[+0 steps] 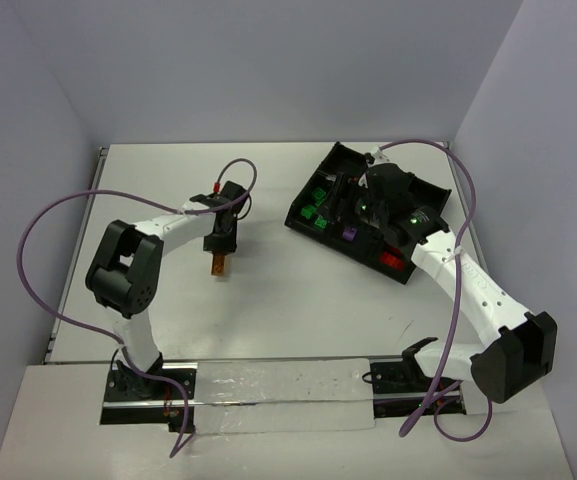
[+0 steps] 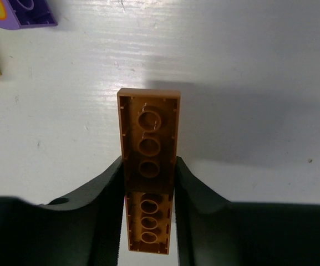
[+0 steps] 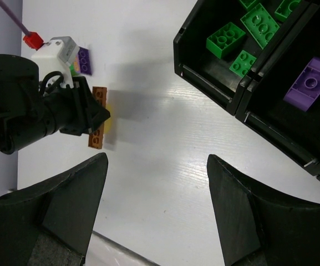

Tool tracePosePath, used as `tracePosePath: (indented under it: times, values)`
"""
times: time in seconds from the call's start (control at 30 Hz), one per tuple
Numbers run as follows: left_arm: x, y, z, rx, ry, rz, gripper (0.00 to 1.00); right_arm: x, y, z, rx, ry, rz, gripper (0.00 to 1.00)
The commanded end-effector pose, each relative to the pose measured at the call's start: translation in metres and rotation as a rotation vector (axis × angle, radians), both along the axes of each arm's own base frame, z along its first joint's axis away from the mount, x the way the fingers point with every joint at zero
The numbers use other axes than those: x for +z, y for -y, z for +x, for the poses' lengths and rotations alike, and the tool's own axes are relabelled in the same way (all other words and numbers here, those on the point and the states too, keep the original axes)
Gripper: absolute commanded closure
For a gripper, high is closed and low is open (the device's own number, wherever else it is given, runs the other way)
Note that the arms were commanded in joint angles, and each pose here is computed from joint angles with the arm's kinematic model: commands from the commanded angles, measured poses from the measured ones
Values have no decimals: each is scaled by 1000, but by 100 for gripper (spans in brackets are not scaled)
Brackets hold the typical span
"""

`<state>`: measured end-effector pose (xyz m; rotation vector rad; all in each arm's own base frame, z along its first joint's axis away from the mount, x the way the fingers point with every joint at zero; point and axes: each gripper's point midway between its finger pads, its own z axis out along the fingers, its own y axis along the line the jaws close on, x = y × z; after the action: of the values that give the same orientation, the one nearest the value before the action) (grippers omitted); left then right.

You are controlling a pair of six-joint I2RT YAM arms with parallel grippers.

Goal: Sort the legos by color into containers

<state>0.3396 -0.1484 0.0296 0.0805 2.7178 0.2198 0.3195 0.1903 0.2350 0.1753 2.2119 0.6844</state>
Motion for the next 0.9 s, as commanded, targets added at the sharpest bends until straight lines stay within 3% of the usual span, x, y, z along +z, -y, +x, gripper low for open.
tracePosePath:
  times: [0.0, 0.13, 0.3, 0.37, 0.47, 0.63, 0.87]
  values:
    - [35, 6, 4, 37, 61, -71, 97, 8, -3, -3, 11, 25, 14, 21]
    - [93, 48, 8, -48, 136, -344, 100, 8, -7, -3, 38, 19, 15, 21]
    - [201, 107, -15, -252, 227, -943, 100, 33, -32, -16, 218, 85, 82, 21]
    - [220, 112, -16, -273, 263, -1078, 100, 46, -45, -28, 323, 134, 139, 21]
    - [235, 120, -32, -338, 236, -1206, 100, 52, -58, -42, 435, 158, 191, 23]
    - [260, 132, -42, -404, 226, -1380, 100, 57, -102, -81, 685, 188, 145, 27]
    - [277, 129, -48, -430, 223, -1518, 100, 61, -118, -83, 705, 201, 233, 27]
